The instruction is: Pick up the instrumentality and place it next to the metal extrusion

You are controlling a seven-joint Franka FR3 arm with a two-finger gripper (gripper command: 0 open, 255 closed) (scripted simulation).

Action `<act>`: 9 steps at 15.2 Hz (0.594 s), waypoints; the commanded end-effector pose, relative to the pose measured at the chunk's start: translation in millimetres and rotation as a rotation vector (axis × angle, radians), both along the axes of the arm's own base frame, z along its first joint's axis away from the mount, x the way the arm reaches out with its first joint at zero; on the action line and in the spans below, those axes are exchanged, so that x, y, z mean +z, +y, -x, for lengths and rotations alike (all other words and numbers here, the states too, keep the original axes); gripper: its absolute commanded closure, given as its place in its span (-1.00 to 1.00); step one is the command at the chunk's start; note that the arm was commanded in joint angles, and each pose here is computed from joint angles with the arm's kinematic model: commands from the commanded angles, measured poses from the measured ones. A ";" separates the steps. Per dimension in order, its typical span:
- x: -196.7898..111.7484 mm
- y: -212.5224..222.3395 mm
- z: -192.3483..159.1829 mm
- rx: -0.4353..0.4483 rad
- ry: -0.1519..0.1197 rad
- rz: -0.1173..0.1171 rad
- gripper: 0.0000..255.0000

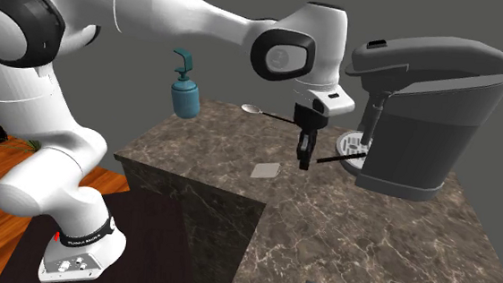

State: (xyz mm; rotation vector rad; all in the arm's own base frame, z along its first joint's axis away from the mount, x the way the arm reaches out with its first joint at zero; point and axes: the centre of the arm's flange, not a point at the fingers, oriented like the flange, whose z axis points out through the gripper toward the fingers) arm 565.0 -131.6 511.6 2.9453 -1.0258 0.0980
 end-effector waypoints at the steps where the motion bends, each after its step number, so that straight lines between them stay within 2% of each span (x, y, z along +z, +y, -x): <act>1: -1.7 -27.1 2.5 0.001 0.000 0.000 1.00; 7: -1.6 -106.3 4.3 0.001 0.000 0.000 1.00; 9: -6.8 -116.0 4.5 0.001 0.000 0.000 1.00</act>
